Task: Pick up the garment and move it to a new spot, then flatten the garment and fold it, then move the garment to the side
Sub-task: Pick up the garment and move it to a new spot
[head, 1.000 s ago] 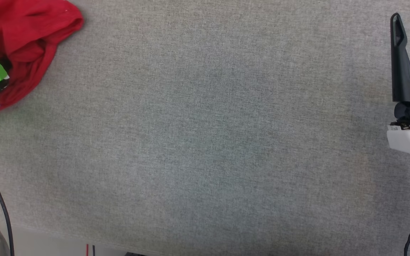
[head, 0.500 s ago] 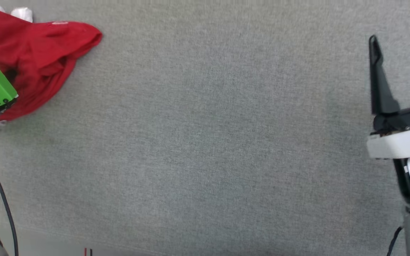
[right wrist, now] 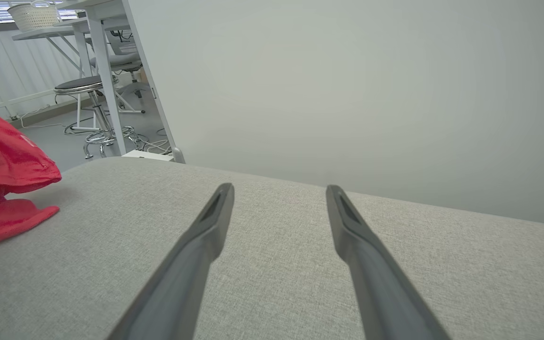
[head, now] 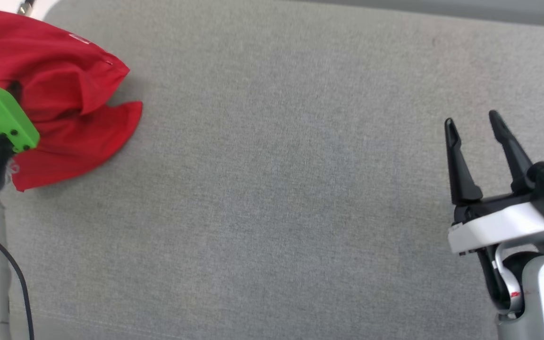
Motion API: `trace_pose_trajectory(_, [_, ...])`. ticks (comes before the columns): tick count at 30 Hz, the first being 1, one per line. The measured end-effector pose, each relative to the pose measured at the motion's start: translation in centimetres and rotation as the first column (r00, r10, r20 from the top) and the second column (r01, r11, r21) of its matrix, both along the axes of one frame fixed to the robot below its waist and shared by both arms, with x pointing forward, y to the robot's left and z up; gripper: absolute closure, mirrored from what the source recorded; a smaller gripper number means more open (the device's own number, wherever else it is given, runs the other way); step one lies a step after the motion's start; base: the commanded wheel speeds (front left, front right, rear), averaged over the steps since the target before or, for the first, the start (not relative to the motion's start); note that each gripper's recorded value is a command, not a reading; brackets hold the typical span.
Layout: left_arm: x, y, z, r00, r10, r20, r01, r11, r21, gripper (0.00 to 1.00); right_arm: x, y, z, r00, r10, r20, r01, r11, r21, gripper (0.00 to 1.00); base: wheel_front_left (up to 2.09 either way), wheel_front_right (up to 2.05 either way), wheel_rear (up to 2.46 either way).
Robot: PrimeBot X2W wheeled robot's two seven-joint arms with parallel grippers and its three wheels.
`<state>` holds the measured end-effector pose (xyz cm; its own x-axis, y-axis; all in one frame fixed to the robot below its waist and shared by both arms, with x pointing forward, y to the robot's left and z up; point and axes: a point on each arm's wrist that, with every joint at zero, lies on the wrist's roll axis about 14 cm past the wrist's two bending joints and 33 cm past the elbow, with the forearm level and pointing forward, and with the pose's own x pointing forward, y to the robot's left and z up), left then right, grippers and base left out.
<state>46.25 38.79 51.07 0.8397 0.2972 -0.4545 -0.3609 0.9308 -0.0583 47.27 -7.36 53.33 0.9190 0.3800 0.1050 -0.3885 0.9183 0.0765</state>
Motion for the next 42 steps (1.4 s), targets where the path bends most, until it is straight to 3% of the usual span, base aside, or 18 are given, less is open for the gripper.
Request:
trace_pose_trajectory(7, [-1.3, -3.6, 1.6, 0.991, -0.099, 0.091, 0.096, 0.995, 0.036, 1.0, -2.3, -0.2, 1.7, 1.0, -0.013, 0.023, 0.012, 1.0, 0.009, 0.0, 0.0, 0.0, 0.0])
trace_pose_trajectory(14, [-1.8, -9.2, 3.0, 0.952, -0.238, 0.191, 0.233, 0.971, 0.045, 1.0, -4.3, -1.1, 2.6, 0.998, -0.045, 0.032, 0.045, 0.999, 0.009, 0.0, 0.0, 0.0, 0.0])
trace_pose_trajectory(20, [-2.0, -15.2, 3.3, 0.897, -0.367, 0.249, 0.367, 0.929, 0.047, 1.0, -5.6, -2.4, 3.0, 0.996, -0.081, 0.037, 0.081, 0.997, 0.006, 0.0, 0.0, 0.0, 0.0])
trace_pose_trajectory(24, [-2.0, -20.3, 3.6, 0.837, -0.466, 0.288, 0.474, 0.879, 0.046, 1.0, -6.3, -3.6, 3.3, 0.992, -0.117, 0.041, 0.117, 0.993, 0.005, 0.0, 0.0, 0.0, 0.0])
trace_pose_trajectory(25, [-2.1, -24.3, 3.6, 0.783, -0.542, 0.306, 0.558, 0.829, 0.038, 1.0, -6.9, -4.5, 3.3, 0.989, -0.142, 0.04, 0.142, 0.99, 0.003, 0.0, 0.0, 0.0, 0.0])
trace_pose_trajectory(28, [-2.6, -28.6, 3.6, 0.72, -0.616, 0.32, 0.642, 0.766, 0.031, 1.0, -7.4, -5.5, 3.5, 0.984, -0.172, 0.042, 0.172, 0.985, 0.003, 0.0, 0.0, 0.0, 0.0])
trace_pose_trajectory(37, [-5.5, -39.8, 2.7, 0.488, -0.819, 0.301, 0.853, 0.521, 0.033, 1.0, -8.8, -9.2, 3.6, 0.96, -0.276, 0.041, 0.276, 0.961, 0.001, 0.0, 0.0, 0.0, 0.0])
trace_pose_trajectory(42, [-7.3, -42.7, -1.7, 0.424, -0.883, 0.202, 0.904, 0.428, -0.026, 1.0, -8.5, -10.4, 2.4, 0.951, -0.308, 0.009, 0.308, 0.951, -0.003, 0.0, 0.0, 0.0, 0.0])
